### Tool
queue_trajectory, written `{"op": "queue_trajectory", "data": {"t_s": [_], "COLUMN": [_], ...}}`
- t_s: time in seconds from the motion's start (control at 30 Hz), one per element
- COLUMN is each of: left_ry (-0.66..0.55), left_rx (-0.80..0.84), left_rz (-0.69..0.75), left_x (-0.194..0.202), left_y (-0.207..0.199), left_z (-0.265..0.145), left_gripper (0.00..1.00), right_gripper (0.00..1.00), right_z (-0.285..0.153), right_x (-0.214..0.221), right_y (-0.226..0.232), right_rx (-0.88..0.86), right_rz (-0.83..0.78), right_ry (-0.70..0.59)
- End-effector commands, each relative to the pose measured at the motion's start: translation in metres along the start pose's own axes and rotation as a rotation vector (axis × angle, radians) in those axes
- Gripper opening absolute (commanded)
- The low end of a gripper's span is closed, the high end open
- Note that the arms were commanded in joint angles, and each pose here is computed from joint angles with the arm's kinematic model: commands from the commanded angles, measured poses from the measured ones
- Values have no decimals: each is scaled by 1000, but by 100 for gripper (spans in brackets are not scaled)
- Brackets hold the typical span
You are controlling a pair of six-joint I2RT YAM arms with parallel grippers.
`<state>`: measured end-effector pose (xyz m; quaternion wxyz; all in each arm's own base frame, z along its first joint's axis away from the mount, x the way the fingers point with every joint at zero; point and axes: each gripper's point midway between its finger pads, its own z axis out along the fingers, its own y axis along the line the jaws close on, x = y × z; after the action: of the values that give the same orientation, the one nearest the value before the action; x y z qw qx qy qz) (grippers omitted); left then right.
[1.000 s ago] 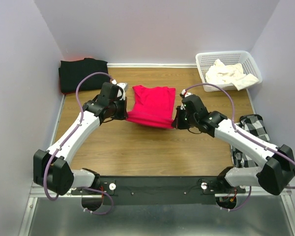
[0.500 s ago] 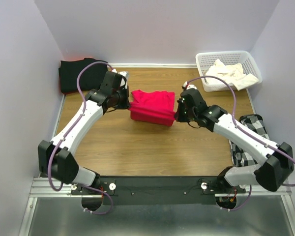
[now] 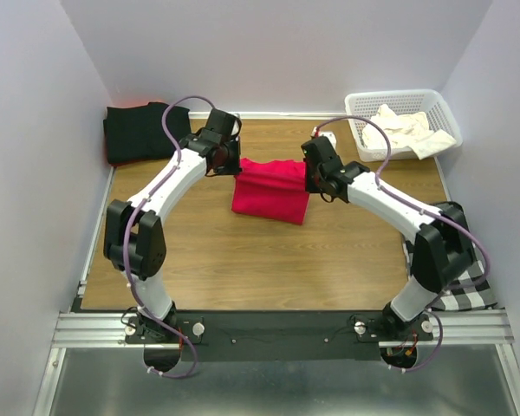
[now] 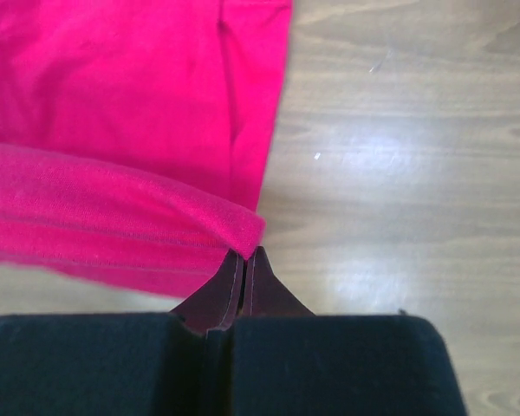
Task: Fold and stack the t-shirts
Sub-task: Fold the long partially folded tshirt into a neat square
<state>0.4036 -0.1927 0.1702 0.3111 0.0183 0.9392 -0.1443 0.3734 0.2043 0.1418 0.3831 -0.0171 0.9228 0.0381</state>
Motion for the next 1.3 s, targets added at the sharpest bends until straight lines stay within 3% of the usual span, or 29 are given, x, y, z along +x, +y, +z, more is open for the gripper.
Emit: {"op": "queue_trajectory", "data": {"t_s": [0.0, 0.37, 0.97, 1.0, 1.07, 1.13, 1.27], "left_ry": [-26, -44, -17, -25, -42, -90, -211], "left_rx": [-64, -99, -192, -198, -213, -244, -285], "left_rz": [13, 24, -38, -42, -50, -59, -59], "left_x": [-18, -58, -67, -69, -73, -86, -116], "left_y": [12, 11, 49, 53, 58, 65, 68], "left_z": [25, 71, 112, 114, 116, 114, 96], "left_gripper": [0, 0, 0, 0, 1, 15, 25], "right_gripper": [1, 1, 1, 2, 15, 30, 38], "right_z": [32, 88, 164, 167, 173, 174, 160], "right_x": [-25, -53, -71, -73, -82, -93, -134], "right_y": [-23, -38, -9, -10, -12, -14, -28], "right_rx": [114, 139, 59, 62, 84, 100, 157], "right_rz": [-31, -10, -66, -61, -49, -22, 69], "right_ry": [-44, -40, -19, -23, -46, -72, -173]}}
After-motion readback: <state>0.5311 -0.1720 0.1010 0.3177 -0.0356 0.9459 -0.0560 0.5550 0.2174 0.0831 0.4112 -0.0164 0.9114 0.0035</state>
